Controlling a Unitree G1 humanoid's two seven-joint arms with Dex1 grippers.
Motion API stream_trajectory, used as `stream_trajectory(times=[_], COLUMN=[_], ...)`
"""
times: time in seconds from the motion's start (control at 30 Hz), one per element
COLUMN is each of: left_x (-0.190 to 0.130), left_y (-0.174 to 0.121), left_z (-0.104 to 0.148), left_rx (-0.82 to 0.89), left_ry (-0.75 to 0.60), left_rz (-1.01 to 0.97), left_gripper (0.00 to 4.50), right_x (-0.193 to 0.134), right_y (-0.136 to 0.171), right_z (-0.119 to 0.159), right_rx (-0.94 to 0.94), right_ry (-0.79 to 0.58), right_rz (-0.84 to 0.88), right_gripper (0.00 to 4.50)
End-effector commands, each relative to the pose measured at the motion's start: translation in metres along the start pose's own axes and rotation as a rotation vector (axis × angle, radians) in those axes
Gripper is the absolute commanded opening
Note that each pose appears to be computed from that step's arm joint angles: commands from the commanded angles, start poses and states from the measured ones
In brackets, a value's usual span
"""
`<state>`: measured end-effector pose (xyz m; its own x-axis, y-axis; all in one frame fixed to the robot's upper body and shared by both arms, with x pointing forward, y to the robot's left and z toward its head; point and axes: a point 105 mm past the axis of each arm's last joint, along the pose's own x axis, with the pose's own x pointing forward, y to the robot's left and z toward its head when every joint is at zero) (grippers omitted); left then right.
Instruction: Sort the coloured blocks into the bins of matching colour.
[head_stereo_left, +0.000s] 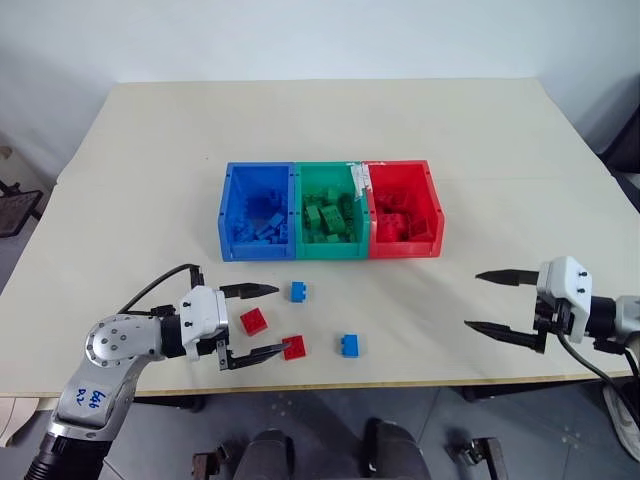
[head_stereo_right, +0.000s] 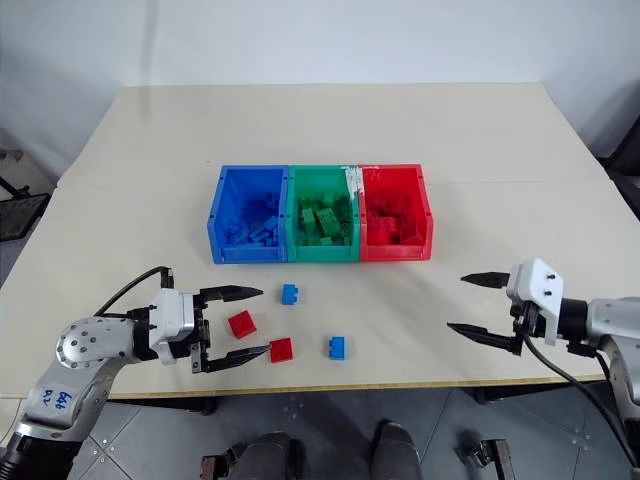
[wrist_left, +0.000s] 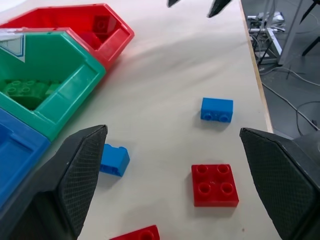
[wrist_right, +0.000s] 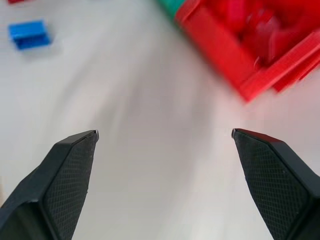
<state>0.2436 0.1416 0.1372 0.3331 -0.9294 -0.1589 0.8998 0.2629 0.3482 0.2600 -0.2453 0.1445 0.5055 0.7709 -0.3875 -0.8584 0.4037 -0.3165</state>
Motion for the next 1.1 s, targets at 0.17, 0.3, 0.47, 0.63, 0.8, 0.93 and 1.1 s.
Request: stream_trajectory(times=[0.17,0.3,0.47,0.63,0.8,0.93,1.1], left_x=[-0.012,-0.030,-0.049,-0.049,-0.044,-0.044,-0.043], left_y=[-0.007,-0.005,-0.004,-0.017,-0.019,-0.019,-0.016], left_z=[0.007,0.001,-0.003,-0.004,0.000,0.000,0.001], left_rx=[0.020,-0.006,-0.051,-0.106,-0.088,-0.079,-0.084], left_ry=[-0.006,0.035,0.072,0.081,0.071,0.060,0.035], left_rz=[-0.035,0.024,0.098,0.070,0.091,0.115,0.151], left_gripper=[4.50,4.50,4.50,4.50,4.50,4.50,4.50], right_x=[0.050,0.074,0.109,0.140,0.153,0.148,0.148], right_y=[0.060,0.083,0.086,0.084,0.083,0.085,0.076], right_z=[0.053,0.066,0.057,0.054,0.051,0.058,0.063], right_rx=[-0.030,-0.029,-0.058,-0.063,-0.070,-0.085,-0.107], right_ry=[-0.064,-0.066,-0.006,0.005,0.018,-0.001,-0.016], right_rz=[0.270,0.398,0.419,0.427,0.419,0.451,0.434], right_gripper=[4.47,4.47,4.47,4.47,3.91,2.55,1.45])
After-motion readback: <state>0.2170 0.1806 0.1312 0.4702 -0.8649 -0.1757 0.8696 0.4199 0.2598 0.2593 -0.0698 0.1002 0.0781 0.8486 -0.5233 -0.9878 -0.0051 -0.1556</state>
